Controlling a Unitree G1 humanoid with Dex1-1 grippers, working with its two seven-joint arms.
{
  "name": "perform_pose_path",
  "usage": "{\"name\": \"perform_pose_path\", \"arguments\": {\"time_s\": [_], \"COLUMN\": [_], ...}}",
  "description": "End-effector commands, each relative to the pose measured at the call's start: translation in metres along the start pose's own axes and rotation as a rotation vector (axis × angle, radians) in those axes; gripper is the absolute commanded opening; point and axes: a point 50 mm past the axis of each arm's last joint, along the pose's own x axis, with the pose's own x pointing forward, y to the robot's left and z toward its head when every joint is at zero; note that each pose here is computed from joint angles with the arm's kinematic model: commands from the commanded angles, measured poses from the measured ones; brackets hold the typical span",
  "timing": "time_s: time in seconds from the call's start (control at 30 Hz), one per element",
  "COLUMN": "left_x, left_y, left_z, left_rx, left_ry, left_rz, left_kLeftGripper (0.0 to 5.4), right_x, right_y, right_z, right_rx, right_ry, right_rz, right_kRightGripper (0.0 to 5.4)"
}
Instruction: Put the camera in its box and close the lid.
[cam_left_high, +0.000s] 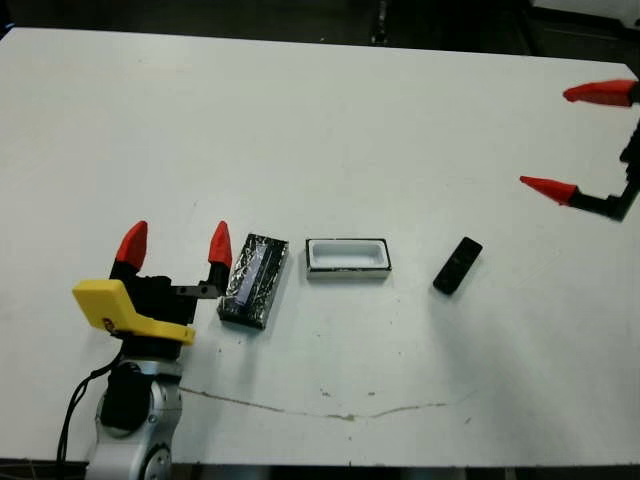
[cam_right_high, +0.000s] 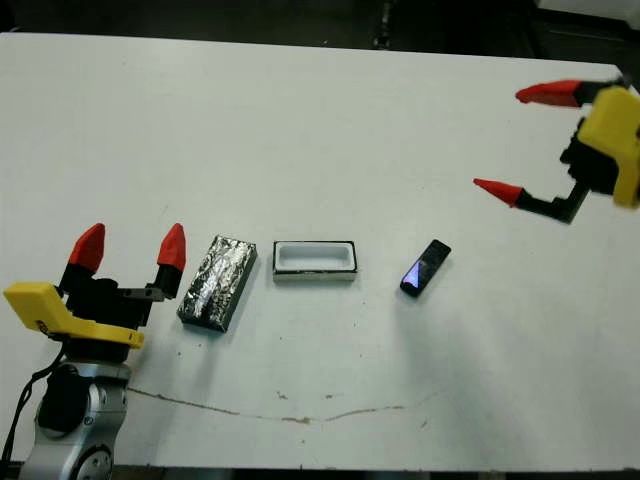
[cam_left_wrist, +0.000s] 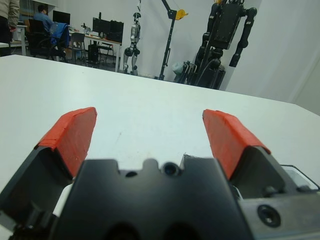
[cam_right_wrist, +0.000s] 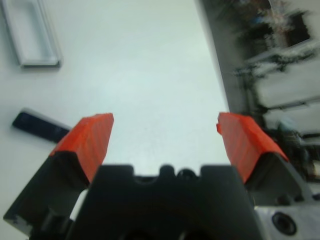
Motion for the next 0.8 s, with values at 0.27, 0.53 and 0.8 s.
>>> {"name": "perform_pose_path", "arguments": {"time_s": [0.27,0.53,0.8], "left_x": [-0.003,-0.003,-0.005], "left_y": [0.002,0.001,0.002], "left_z": [-0.003,-0.005,-0.006], "left_rx": [0.001,-0.001,-0.005], "left_ry": [0.021,0.024,0.032], "left_rz": [0.016,0.017,0.017], "left_kLeftGripper": [5.39,5.39,5.39], "right_x": [0.030,0.045,0.066], "right_y": [0.006,0.021,0.036], "right_z": [0.017,0.034,0.039], "right_rx": [-0.225,-0.404,-0.541], "right_ry": [0.272,0.358,0.418], "right_rz": [0.404,0.533,0.610], "right_kRightGripper": [5.40,5.40,5.40]}}
